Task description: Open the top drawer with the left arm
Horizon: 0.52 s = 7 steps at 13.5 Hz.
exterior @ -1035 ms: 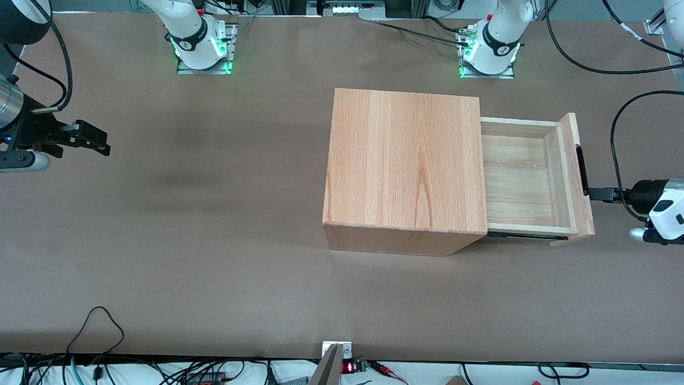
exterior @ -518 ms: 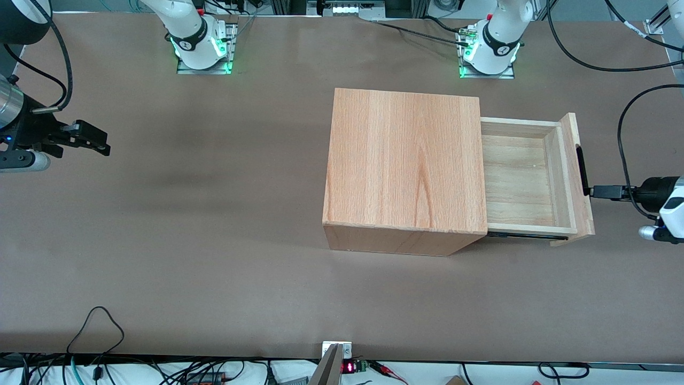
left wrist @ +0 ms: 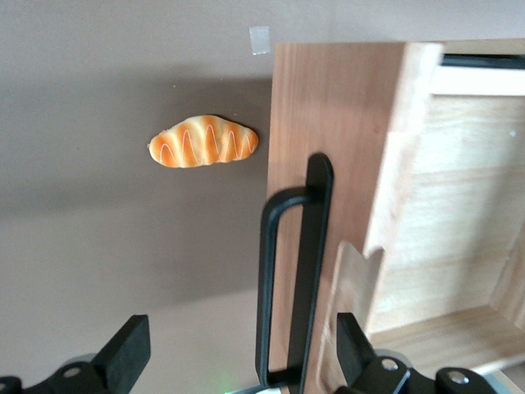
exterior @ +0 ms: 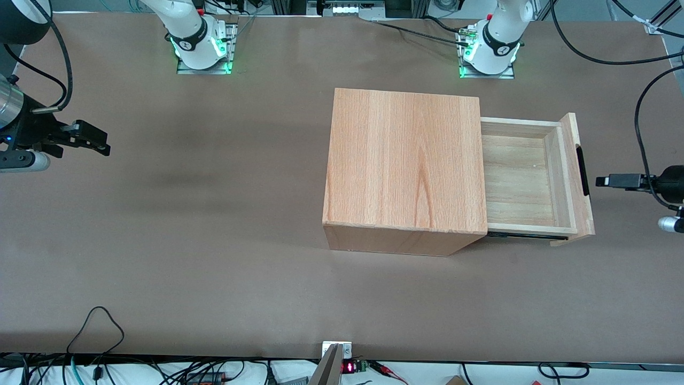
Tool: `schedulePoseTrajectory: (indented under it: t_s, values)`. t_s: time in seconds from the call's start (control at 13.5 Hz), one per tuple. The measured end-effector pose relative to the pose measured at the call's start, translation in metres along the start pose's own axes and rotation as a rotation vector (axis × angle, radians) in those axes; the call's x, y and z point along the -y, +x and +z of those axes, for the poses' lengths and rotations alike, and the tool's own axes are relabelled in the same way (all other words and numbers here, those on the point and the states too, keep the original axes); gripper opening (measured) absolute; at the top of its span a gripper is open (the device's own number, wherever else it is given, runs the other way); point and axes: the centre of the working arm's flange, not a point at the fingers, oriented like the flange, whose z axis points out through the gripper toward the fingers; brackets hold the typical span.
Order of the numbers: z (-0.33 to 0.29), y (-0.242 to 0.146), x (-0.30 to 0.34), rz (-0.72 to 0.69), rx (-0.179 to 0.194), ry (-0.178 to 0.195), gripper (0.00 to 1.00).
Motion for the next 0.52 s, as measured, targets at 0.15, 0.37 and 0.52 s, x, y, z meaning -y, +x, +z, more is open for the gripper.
schedulePoseTrajectory:
  t_s: [0.15, 0.37, 0.52]
  values:
    - [-0.018, -0.012, -0.011, 0.013, 0.007, 0.002, 1.0]
    - [-0.044, -0.028, -0.045, 0.04, -0.004, 0.02, 1.0]
    - [-0.051, -0.036, -0.074, 0.015, 0.004, 0.035, 1.0]
